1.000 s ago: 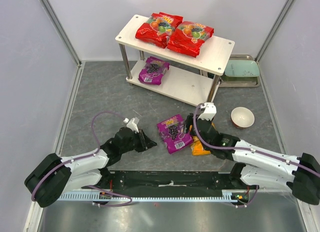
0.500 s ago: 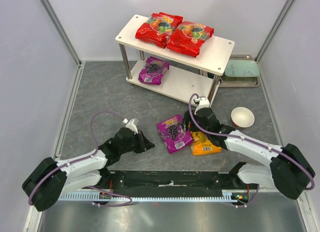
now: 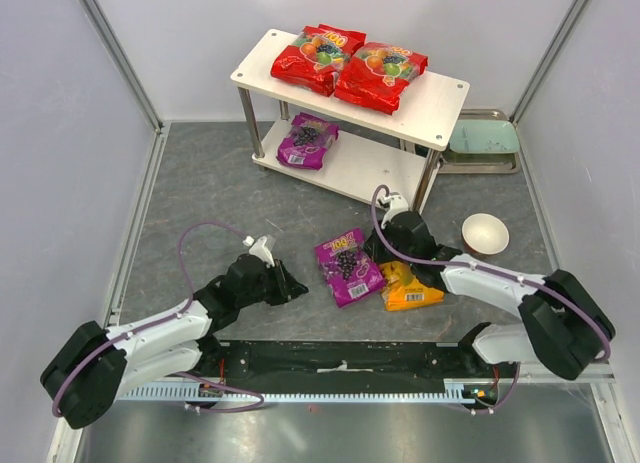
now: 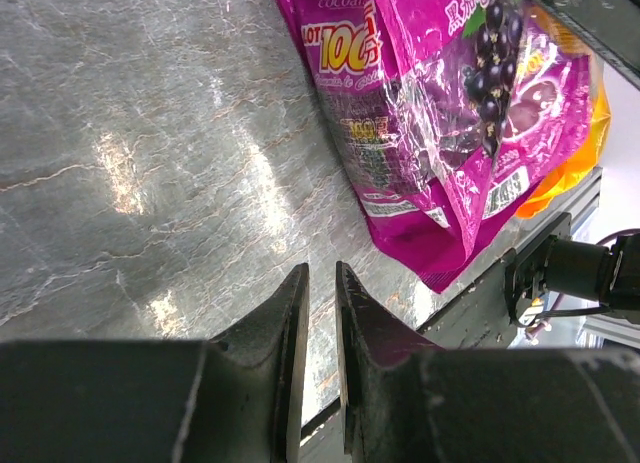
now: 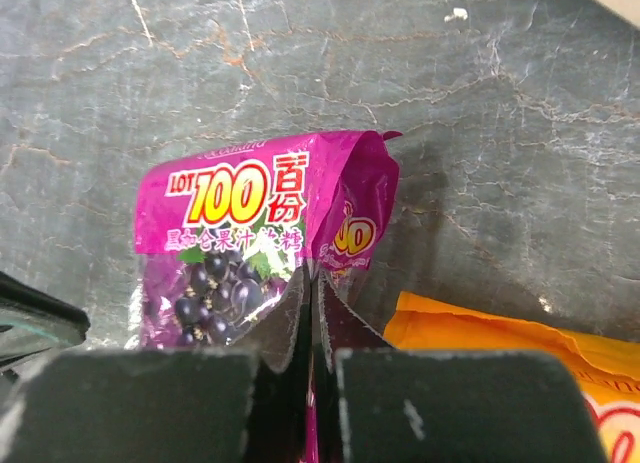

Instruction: Place and organize the candy bags onto the shelf

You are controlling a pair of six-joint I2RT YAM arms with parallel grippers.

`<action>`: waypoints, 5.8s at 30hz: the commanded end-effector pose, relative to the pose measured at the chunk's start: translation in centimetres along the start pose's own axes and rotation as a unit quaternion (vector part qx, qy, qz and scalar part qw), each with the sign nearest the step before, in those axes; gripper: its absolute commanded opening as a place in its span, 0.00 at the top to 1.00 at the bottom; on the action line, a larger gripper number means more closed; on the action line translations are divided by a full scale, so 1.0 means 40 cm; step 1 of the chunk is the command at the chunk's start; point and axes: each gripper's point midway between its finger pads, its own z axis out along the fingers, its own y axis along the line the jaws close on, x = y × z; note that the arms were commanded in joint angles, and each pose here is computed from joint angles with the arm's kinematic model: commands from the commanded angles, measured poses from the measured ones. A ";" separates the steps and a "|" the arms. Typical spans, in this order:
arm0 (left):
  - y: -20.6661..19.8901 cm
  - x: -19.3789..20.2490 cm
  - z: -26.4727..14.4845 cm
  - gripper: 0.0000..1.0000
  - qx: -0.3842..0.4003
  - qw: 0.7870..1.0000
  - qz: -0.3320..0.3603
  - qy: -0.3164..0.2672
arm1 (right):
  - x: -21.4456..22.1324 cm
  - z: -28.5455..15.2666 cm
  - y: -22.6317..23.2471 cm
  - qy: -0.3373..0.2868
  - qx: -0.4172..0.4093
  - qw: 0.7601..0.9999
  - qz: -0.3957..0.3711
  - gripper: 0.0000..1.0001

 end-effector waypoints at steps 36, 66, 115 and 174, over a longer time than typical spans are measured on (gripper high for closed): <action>-0.054 -0.064 -0.040 0.76 0.000 0.999 0.047 -0.026 | -0.365 -0.467 -0.090 -0.074 0.374 0.894 -0.236 1.00; -0.004 -0.036 -0.057 0.76 -0.015 0.999 0.033 -0.033 | -0.112 -0.239 0.370 -0.075 0.022 0.978 -0.192 0.35; -0.088 -0.115 -0.185 0.43 0.018 0.993 0.060 -0.099 | -0.615 0.347 0.154 -0.316 -0.118 0.904 0.261 0.18; -0.092 -0.143 -0.230 0.50 0.003 0.990 0.063 -0.122 | -0.438 -0.383 0.227 -0.179 -0.020 0.982 -0.062 1.00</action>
